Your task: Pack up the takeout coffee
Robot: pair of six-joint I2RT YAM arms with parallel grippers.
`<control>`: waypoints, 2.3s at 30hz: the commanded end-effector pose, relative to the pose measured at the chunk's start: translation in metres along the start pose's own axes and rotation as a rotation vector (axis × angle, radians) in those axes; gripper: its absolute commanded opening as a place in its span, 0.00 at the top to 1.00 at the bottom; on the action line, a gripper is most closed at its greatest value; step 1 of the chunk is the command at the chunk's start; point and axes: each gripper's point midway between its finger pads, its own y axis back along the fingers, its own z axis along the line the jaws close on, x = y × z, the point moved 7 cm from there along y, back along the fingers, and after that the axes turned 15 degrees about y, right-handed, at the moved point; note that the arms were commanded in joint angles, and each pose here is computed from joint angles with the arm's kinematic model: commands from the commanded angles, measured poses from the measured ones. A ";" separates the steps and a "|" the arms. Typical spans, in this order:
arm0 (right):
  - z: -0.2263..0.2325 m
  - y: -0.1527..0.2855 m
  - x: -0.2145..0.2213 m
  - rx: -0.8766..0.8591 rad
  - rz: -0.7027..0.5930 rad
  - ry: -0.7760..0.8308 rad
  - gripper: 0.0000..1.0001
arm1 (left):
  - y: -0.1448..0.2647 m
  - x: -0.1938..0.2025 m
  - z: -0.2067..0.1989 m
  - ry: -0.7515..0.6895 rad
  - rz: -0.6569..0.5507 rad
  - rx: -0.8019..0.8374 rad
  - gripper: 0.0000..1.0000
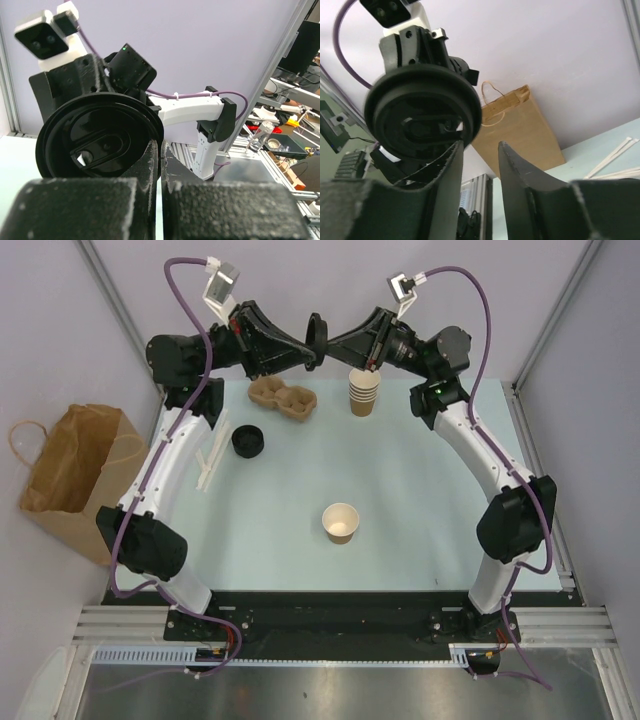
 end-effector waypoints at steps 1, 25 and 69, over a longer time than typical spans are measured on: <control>0.013 -0.003 -0.017 -0.057 -0.030 0.075 0.66 | -0.005 -0.009 -0.021 -0.084 -0.005 0.036 1.00; 0.037 -0.008 -0.036 -0.113 -0.057 0.135 0.60 | -0.004 0.001 -0.018 -0.051 0.006 0.037 1.00; 0.011 0.071 0.093 0.281 0.935 0.411 1.00 | 0.126 0.059 0.094 -0.066 -0.001 -0.918 0.01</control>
